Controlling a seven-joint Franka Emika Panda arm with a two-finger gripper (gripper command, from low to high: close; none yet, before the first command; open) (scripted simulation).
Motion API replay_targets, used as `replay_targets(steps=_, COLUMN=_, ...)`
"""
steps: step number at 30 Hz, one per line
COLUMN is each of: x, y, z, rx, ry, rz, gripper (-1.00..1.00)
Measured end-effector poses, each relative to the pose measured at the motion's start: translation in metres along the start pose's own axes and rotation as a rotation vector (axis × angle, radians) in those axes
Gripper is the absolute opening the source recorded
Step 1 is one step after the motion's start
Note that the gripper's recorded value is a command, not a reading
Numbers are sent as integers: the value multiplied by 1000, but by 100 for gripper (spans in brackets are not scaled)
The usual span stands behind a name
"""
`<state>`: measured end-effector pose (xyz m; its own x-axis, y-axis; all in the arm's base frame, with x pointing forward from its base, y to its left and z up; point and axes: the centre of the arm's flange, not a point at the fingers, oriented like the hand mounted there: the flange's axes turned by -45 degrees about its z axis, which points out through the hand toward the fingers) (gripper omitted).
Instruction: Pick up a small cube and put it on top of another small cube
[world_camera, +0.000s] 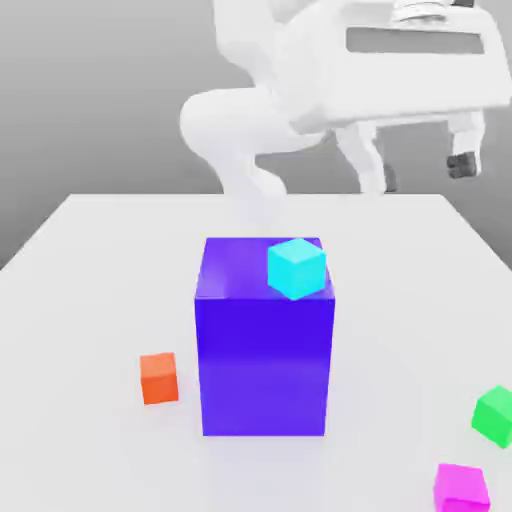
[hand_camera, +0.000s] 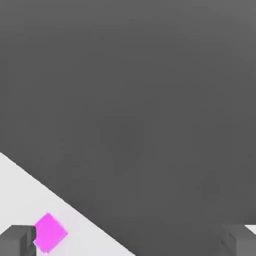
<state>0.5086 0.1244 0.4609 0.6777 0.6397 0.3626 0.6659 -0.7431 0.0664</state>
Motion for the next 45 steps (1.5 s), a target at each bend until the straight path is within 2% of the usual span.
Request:
replay_targets(steps=6, x=4, y=-45, z=109, rx=88, ry=-125, rz=-251, gripper=0)
replay_targets(steps=15, x=-35, y=-105, z=254, rx=178, ry=-317, rz=-607, gripper=0)
replay_targets(steps=19, x=-57, y=-114, z=311, rx=186, ry=-335, rz=-644, gripper=0)
replay_targets(steps=20, x=-61, y=-115, z=320, rx=186, ry=-335, rz=-644, gripper=-100)
replay_targets(steps=26, x=-64, y=-115, z=325, rx=188, ry=-337, rz=-645, gripper=-100)
replay_targets(steps=31, x=-44, y=-113, z=275, rx=189, ry=-337, rz=-649, gripper=-100)
replay_targets(steps=38, x=-41, y=-248, z=209, rx=251, ry=-307, rz=-986, gripper=-100)
replay_targets(steps=42, x=-59, y=-266, z=246, rx=256, ry=-304, rz=-1026, gripper=-100)
replay_targets(steps=43, x=-63, y=-267, z=254, rx=256, ry=-303, rz=-1026, gripper=100)
replay_targets(steps=45, x=-63, y=-267, z=254, rx=256, ry=-304, rz=-1026, gripper=100)
